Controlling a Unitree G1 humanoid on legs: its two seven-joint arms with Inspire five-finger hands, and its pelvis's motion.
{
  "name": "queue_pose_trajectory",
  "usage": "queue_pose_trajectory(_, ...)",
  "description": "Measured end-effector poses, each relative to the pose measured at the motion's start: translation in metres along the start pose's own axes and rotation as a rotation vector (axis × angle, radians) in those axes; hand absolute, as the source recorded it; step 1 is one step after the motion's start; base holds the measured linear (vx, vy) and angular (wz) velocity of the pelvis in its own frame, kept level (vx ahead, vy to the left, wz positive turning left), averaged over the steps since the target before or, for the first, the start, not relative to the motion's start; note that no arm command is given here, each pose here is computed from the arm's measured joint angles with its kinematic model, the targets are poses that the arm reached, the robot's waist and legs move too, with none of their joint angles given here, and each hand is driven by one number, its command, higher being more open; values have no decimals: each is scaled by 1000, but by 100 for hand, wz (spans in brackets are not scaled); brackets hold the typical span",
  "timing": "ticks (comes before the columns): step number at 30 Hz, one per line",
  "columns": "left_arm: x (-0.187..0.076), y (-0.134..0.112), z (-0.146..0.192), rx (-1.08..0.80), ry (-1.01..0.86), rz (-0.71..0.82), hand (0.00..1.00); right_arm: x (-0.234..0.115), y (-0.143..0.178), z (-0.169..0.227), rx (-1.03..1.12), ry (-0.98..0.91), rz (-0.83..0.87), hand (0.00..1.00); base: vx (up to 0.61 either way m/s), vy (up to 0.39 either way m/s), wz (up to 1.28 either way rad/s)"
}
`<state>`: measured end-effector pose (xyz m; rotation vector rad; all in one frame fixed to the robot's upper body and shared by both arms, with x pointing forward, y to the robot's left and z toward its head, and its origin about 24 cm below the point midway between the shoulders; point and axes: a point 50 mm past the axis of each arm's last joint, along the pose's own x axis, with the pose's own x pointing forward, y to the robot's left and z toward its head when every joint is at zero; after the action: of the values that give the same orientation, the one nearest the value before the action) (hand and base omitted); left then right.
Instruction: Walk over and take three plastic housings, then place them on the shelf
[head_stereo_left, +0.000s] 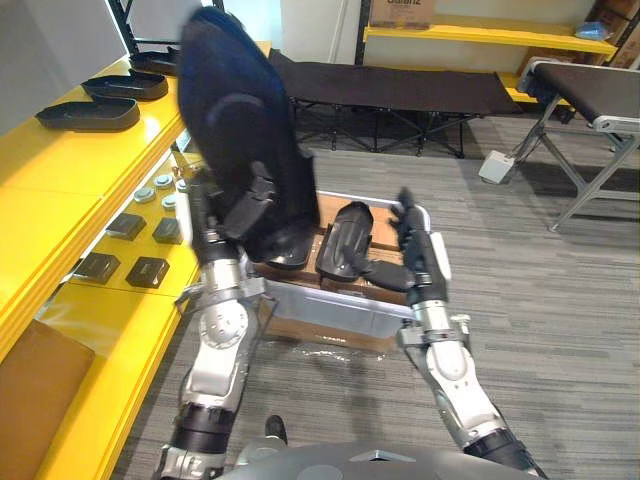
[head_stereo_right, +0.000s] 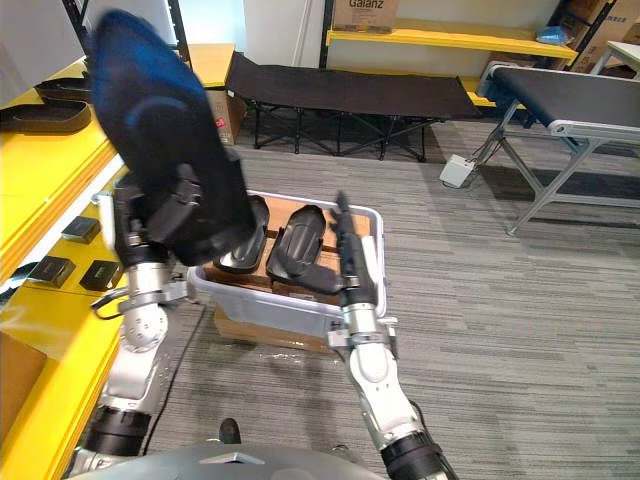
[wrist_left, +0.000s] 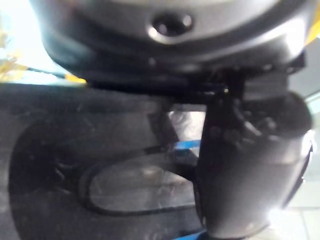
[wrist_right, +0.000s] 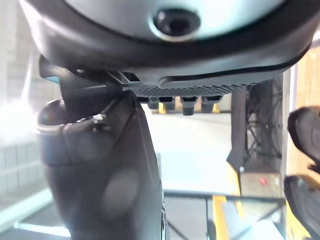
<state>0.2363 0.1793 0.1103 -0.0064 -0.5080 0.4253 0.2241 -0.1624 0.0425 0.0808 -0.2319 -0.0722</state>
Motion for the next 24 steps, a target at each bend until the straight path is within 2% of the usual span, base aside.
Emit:
queue_pose_trajectory(5, -8, 24, -2, 104, -20, 119, 0, -22, -49, -4, 55, 56, -186, 100, 25, 13, -14)
queue_pose_trajectory(12, -36, 42, -17, 55, 137, 114, 0, -48, -60, -22, 93, 159, -227, 100, 32, 3, -16)
queue_pose_trajectory(17, -53, 58, -11, 9, 187, 173, 0, -47, -48, -29, 137, 209, -148, 100, 48, -1, 18)
queue_pose_trajectory(24, -61, 82, 7, 56, 149, 237, 0, -24, -2, -41, 185, 269, 67, 100, 30, -10, 61)
